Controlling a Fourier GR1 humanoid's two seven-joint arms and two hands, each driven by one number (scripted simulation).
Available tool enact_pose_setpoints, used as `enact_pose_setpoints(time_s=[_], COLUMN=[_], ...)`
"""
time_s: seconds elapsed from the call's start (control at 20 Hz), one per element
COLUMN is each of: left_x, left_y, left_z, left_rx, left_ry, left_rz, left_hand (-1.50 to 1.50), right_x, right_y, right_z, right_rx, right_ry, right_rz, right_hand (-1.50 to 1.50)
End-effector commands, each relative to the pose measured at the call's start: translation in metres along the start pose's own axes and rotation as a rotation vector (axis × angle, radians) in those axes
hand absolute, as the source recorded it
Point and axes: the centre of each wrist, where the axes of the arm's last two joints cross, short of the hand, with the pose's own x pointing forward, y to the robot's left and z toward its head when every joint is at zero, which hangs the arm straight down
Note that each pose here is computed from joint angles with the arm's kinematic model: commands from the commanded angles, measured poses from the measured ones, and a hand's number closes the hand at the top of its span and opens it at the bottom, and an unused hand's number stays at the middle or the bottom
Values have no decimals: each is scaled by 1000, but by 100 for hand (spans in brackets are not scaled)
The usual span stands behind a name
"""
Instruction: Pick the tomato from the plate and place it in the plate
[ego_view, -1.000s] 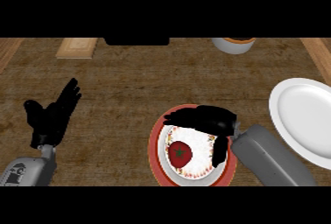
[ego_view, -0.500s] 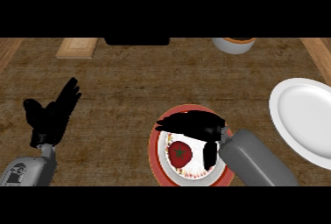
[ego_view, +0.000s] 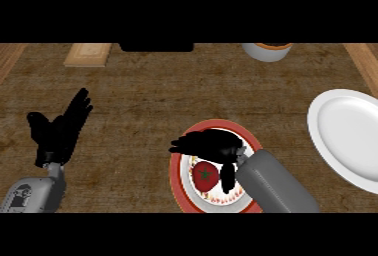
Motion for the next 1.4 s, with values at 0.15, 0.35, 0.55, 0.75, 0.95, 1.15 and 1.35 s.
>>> enact_pose_setpoints(time_s=[0.15, 0.35, 0.55, 0.75, 0.95, 1.15, 1.35], left_x=[-13, -8, -8, -15, -6, -18, -16], left_y=[-2, 13, -3, 13, 5, 15, 23], left_z=[-4, 0, -2, 8, -1, 6, 8], left_rx=[-6, 20, 15, -1, 37, 66, 60], left_ry=[6, -5, 17, -6, 8, 23, 23], left_rz=[-9, -1, -3, -5, 5, 1, -7], left_hand=[0, 0, 0, 0, 0, 0, 0], right_x=[8, 5, 23, 14, -14, -49, -31], right_y=[7, 20, 24, 18, 11, -6, -55], right_z=[-13, 4, 7, -2, 24, 65, 81], right_rx=[120, 88, 68, -107, -361, -638, -1029], right_ry=[-104, -118, -131, -110, 340, 788, 969], right_rz=[61, 48, 8, 50, -54, -174, -51], right_hand=[150, 150, 150, 150, 150, 150, 150])
